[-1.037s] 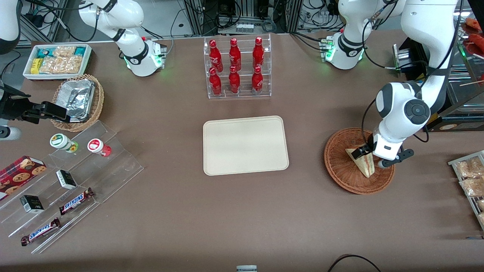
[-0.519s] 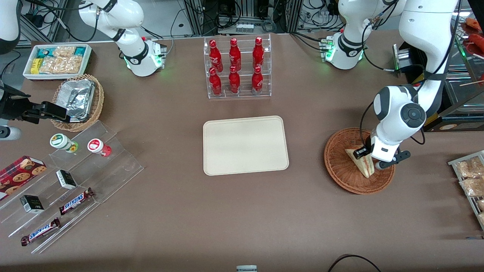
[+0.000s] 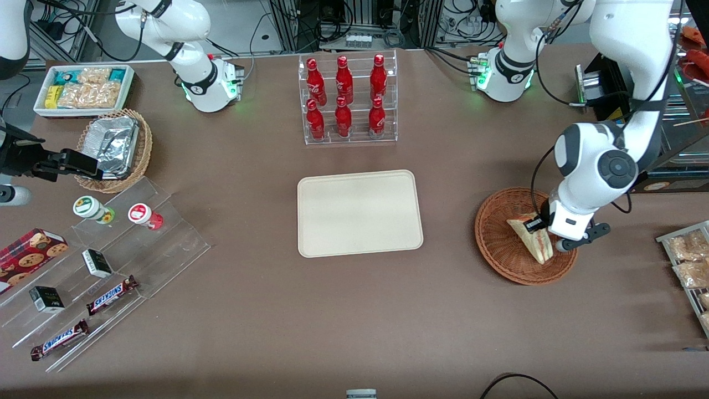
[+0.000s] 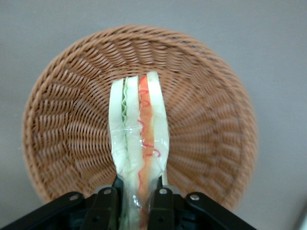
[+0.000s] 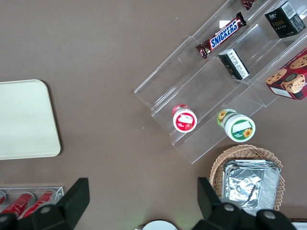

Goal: Place sandwich from basket to tray
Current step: 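Lower the open left gripper around the sandwich and close it, then lift the sandwich and carry it over the cream tray, then lower the sandwich onto the tray and open the left gripper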

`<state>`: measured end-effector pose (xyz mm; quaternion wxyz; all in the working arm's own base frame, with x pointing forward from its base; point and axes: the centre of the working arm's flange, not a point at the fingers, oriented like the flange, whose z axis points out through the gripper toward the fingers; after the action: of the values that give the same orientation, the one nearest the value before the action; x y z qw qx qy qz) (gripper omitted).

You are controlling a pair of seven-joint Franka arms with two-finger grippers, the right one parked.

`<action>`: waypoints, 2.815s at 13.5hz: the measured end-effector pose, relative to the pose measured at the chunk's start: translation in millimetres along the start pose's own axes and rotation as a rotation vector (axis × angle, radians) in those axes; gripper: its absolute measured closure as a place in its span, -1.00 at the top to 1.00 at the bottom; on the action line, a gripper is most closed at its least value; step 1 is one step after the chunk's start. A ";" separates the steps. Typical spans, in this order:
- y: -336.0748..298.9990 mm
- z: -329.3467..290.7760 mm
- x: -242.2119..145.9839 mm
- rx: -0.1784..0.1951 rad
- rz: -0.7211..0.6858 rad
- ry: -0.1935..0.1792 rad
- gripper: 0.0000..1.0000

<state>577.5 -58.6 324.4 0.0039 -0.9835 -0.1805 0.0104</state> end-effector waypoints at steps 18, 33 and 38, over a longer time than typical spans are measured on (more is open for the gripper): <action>363.6 13.3 -201.1 0.033 0.333 -0.034 -0.69; 400.8 87.4 -266.1 0.053 0.439 -0.047 -0.22; 404.3 76.1 -260.7 0.037 0.434 -0.030 0.80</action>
<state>475.7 -528.8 248.7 0.0169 -0.9988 0.0355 0.0288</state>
